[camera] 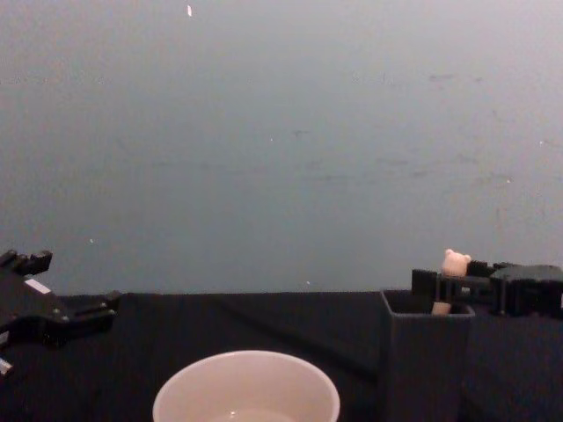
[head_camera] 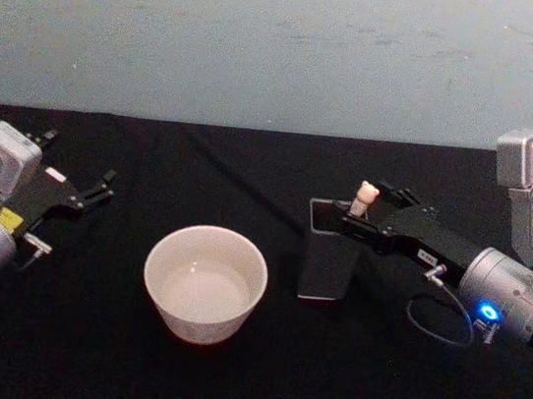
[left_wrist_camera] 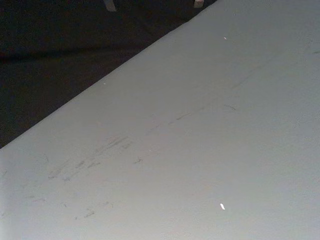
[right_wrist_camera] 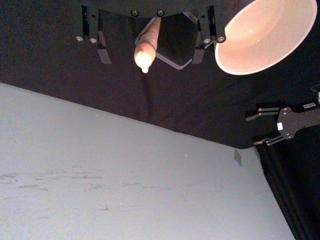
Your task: Pick up the stirring spoon with one hand, stir inside the cup, then place it back in its original position.
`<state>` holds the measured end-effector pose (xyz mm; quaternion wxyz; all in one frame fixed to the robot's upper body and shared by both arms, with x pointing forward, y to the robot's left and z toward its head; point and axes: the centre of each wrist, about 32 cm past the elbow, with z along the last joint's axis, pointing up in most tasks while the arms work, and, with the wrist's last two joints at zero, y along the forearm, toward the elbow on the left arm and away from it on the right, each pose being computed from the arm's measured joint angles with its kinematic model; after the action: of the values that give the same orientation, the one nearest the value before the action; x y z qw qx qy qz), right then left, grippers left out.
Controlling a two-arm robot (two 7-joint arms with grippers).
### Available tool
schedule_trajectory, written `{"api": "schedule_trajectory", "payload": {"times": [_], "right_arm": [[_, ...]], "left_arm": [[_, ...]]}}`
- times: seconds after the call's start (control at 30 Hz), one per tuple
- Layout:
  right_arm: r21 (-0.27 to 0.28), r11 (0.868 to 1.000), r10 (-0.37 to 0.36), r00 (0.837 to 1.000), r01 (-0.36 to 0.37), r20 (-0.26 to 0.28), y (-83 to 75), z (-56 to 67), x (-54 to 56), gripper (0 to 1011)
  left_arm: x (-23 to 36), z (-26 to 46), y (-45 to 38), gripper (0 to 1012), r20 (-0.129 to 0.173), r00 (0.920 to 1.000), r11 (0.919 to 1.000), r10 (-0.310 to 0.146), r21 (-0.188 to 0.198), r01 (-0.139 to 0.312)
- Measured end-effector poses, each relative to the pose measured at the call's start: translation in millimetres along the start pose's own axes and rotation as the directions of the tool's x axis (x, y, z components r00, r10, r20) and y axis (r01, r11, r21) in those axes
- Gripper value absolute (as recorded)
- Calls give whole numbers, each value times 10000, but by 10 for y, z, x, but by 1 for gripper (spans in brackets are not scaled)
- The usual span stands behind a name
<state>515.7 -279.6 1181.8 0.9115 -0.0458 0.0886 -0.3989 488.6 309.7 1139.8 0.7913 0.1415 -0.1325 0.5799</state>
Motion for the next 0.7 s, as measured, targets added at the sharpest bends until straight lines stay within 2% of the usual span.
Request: {"api": "schedule_trajectory", "payload": {"times": [0.23, 0.37, 0.43, 0.57, 0.6, 0.7], "right_arm": [[110, 9999, -30, 10000, 29, 75, 2, 5, -8, 1002], [499, 9983, -302, 9993, 291, 210, 17, 54, -42, 1002], [924, 9941, -601, 9979, 575, 254, 35, 114, -65, 1002], [1780, 9753, -1391, 9897, 1308, 347, 68, 217, -94, 1002], [2139, 9621, -1823, 9824, 1694, 417, 81, 254, -103, 1002], [2542, 9412, -2438, 9683, 2225, 551, 95, 283, -111, 1000]], "left_arm": [[0, 0, 0, 1001, 0, 10000, 10000, 1, 0, -1], [0, 0, 0, 1001, 0, 10000, 10000, 0, 0, 0], [0, 0, 0, 1001, 0, 10000, 10000, 0, 0, 0], [0, 0, 0, 1001, 0, 10000, 10000, 0, 0, 0], [0, 0, 0, 1001, 0, 10000, 10000, 0, 0, 0], [0, 0, 0, 1001, 0, 10000, 10000, 0, 0, 0]]}}
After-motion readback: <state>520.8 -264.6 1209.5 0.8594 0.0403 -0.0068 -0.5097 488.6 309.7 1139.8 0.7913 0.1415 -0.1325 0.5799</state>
